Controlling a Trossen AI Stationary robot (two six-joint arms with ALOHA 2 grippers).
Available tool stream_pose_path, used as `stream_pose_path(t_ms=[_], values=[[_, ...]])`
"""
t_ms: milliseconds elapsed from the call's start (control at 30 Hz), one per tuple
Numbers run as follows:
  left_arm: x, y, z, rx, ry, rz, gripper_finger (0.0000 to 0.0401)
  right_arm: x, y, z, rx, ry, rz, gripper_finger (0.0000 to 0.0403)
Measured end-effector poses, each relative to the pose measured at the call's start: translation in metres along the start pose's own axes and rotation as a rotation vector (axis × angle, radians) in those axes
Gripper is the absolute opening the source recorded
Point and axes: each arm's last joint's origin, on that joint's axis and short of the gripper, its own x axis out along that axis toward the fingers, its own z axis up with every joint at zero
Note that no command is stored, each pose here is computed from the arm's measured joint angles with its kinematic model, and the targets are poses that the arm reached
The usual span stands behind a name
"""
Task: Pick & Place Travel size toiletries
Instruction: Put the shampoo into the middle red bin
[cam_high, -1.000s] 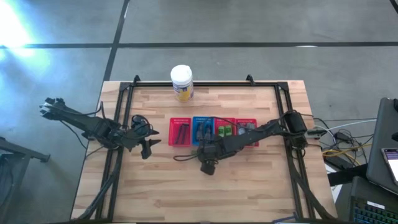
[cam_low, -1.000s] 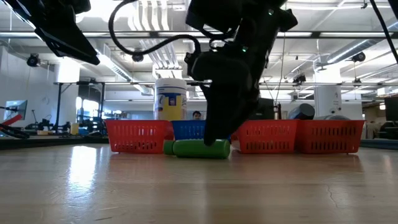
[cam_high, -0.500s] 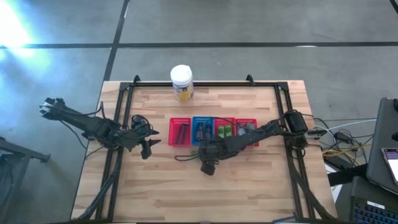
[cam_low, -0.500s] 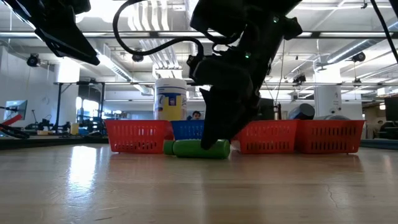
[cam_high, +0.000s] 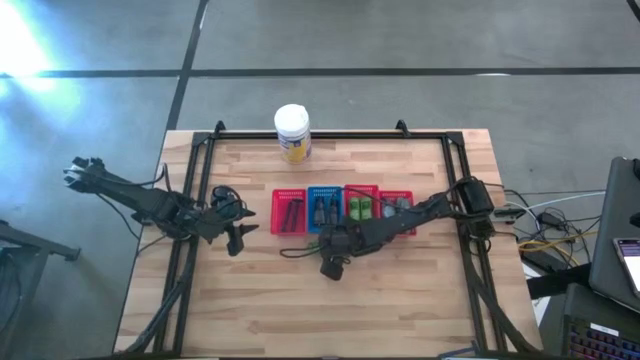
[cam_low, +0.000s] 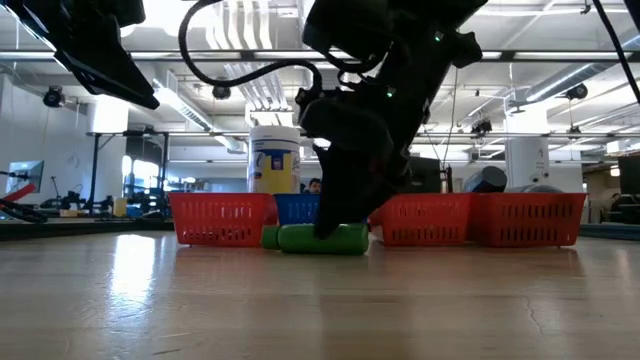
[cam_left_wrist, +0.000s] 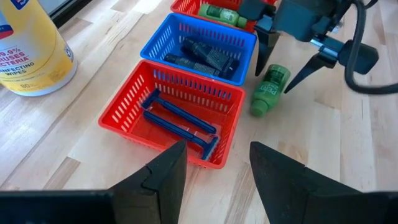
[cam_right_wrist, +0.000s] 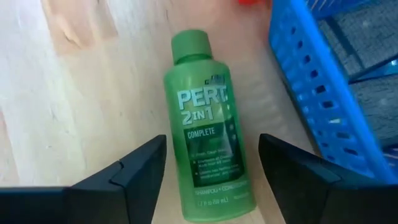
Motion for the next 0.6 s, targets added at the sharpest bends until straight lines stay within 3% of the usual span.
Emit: stream_pose_path(t_ms=[600], values=[[0.0000, 0.0000, 0.0001, 0.000, 0.000, -0.001, 0.0181, 0.0075, 0.0072, -0.0042, -0.047, 0.024, 0.001, 0.0201]])
